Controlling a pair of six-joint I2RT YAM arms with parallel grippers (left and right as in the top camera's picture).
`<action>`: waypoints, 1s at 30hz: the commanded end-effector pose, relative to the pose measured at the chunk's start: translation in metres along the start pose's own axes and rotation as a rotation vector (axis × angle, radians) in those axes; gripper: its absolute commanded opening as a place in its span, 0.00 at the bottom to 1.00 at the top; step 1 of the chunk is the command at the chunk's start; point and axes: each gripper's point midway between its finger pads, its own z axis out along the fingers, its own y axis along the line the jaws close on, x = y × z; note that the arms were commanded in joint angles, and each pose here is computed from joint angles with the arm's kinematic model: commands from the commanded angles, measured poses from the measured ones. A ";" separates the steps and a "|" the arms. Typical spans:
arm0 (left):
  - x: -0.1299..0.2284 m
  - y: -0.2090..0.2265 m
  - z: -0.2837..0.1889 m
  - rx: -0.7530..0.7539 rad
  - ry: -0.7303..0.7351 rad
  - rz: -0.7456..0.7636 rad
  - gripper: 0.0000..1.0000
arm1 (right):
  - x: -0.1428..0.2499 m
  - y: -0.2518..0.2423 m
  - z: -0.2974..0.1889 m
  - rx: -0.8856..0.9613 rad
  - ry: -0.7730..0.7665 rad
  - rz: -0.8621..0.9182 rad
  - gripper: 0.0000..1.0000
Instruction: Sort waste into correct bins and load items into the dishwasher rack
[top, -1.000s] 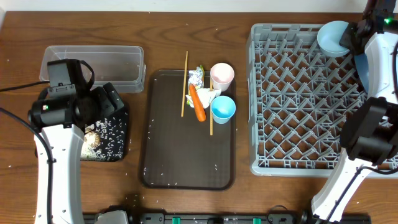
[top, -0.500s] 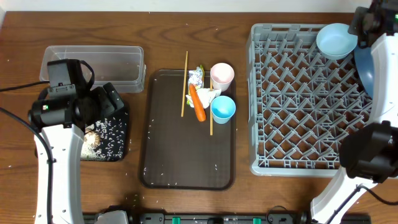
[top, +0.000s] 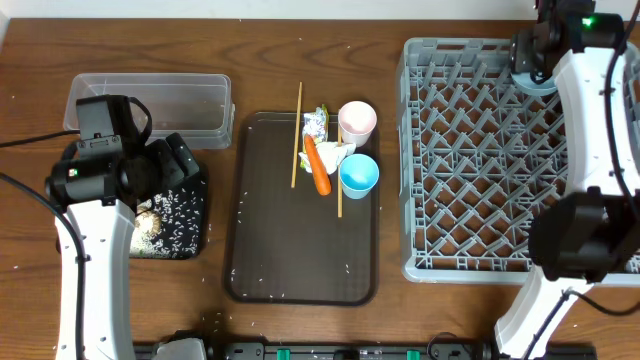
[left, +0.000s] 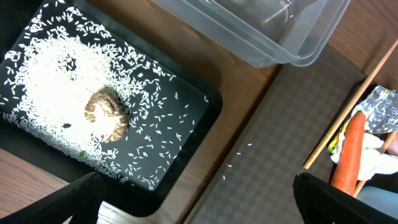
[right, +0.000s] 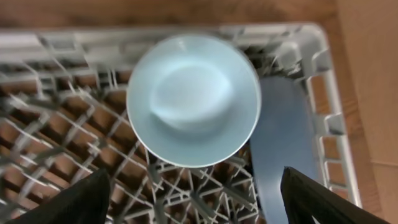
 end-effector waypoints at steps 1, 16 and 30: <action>-0.005 0.002 -0.005 -0.007 -0.022 0.005 0.98 | 0.015 0.008 0.027 -0.016 0.073 -0.107 0.81; -0.005 0.002 -0.005 -0.007 -0.023 0.005 0.98 | 0.027 0.009 0.081 -0.026 0.133 -0.254 0.56; -0.005 0.002 -0.005 -0.007 -0.023 0.005 0.98 | 0.039 0.006 0.100 -0.061 0.171 -0.182 0.01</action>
